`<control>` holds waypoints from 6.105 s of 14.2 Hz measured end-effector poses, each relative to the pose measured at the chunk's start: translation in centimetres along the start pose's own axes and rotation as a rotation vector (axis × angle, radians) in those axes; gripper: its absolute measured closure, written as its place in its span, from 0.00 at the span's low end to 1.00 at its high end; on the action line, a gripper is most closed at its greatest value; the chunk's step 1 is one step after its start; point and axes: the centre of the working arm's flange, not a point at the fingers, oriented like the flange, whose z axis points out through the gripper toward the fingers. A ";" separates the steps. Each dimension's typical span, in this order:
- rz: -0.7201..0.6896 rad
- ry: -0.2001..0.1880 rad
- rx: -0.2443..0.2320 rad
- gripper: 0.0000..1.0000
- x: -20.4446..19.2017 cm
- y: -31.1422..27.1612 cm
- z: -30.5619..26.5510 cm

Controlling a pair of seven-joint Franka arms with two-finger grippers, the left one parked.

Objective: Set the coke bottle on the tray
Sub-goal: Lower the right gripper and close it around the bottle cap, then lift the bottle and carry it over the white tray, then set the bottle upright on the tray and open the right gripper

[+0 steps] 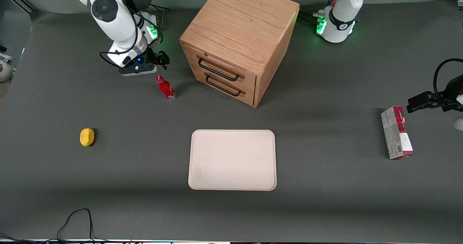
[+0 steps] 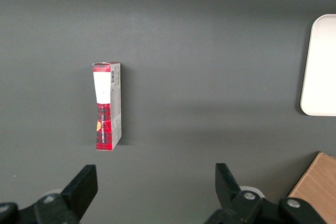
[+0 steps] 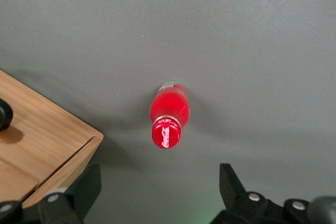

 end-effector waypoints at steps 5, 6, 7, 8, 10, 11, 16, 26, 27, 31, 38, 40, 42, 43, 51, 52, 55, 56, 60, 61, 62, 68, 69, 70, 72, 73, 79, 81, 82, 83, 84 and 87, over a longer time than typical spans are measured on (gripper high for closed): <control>0.009 0.011 -0.015 0.00 1.2 0.6 3.3; 0.009 0.010 -0.017 0.00 1.3 0.7 4.0; 0.010 0.008 -0.018 0.00 1.4 0.7 4.7; 0.010 0.004 -0.020 0.00 1.4 0.7 5.1; 0.011 -0.003 -0.023 0.00 1.4 0.7 5.5; 0.012 -0.005 -0.024 0.00 1.4 0.7 5.6; 0.016 -0.010 -0.026 0.00 1.2 0.8 5.9; 0.013 -0.011 -0.027 0.69 1.1 0.6 5.9; 0.013 -0.011 -0.027 0.69 1.1 0.6 5.9; 0.017 -0.014 -0.029 0.69 1.3 0.5 5.5; 0.023 -0.048 -0.038 0.69 4.9 -1.0 -8.6; 0.023 -0.030 -0.029 0.69 5.2 -1.3 -13.4; 0.025 -0.017 -0.023 0.69 5.3 -1.3 -17.6; 0.025 -0.012 -0.020 0.69 5.2 -1.2 -19.4; 0.020 0.041 -0.002 0.69 12.0 -4.4 -24.3; 0.018 0.042 -0.003 0.69 14.3 -5.6 -24.3; 0.003 0.050 0.001 0.69 20.8 -9.2 -22.0; -0.004 0.055 0.005 0.69 22.5 -10.3 -21.0; -0.019 0.097 0.015 0.69 26.8 -13.1 -17.7; -0.024 0.121 0.006 0.69 27.2 -13.5 -17.6; -0.030 0.141 -0.006 0.69 27.4 -13.9 -17.4; -0.034 0.181 -0.009 0.69 31.0 -15.1 -10.8; -0.028 0.175 -0.012 0.69 31.9 -14.8 -9.0; -0.022 0.170 -0.015 0.69 32.6 -14.5 -7.3; -0.009 0.158 -0.020 0.69 34.0 -13.7 -4.0; -0.003 0.152 -0.022 0.69 34.6 -13.4 -2.4; -0.004 0.118 -0.034 0.69 35.6 -13.4 3.1; -0.004 0.121 -0.033 0.69 35.6 -13.5 3.2; -0.004 0.121 -0.033 0.69 35.6 -13.5 3.2; -0.004 0.121 -0.033 0.69 35.6 -13.5 3.2; -0.004 0.121 -0.033 0.69 35.6 -13.5 3.2; -0.003 0.120 -0.033 0.68 35.6 -13.5 3.2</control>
